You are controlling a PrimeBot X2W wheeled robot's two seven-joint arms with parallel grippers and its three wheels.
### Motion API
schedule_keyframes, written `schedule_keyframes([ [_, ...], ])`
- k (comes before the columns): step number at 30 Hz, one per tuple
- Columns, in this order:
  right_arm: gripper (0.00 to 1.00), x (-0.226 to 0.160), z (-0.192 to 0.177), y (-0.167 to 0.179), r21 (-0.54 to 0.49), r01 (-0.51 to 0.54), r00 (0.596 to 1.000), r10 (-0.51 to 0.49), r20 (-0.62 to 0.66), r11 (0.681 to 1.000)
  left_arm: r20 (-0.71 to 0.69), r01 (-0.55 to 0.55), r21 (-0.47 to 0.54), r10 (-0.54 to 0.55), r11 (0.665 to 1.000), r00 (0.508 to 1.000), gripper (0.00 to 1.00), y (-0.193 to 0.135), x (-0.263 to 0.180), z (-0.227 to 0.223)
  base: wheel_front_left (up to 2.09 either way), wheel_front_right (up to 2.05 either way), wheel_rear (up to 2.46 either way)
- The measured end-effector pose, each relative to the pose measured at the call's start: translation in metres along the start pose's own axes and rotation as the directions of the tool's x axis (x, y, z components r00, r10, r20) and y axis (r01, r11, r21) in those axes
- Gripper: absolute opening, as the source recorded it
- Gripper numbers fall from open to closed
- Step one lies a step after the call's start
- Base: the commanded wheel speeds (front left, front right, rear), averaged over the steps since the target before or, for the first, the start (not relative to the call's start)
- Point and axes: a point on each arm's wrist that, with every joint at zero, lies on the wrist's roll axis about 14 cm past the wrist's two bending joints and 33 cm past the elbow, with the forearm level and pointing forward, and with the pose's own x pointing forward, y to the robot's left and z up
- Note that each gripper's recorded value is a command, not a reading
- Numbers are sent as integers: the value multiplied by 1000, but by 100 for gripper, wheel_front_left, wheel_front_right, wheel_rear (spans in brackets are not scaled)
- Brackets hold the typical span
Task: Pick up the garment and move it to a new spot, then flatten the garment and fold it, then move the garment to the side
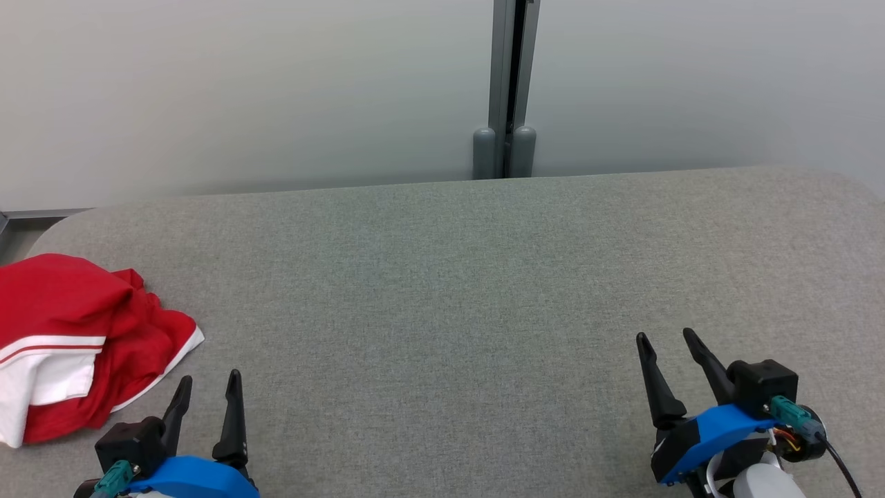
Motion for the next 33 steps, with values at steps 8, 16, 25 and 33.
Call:
schedule_keyframes([
  [8,100,-2,-3,0,-69,-3,1000,3,-6,998,-4,0,63,0,998,1000,100,2,0,-2,0,0,0],
  [16,100,-5,-4,-8,-127,17,1000,-17,-3,992,-6,5,117,-4,993,1000,100,3,1,-4,0,0,0],
  [25,100,-4,-4,-6,-185,7,1000,-7,-1,983,-7,8,169,-6,986,1000,100,3,1,-6,0,0,0],
  [33,100,10,-9,22,-210,-81,997,79,-18,974,2,-46,167,46,985,999,100,20,-10,-5,0,0,0],
])
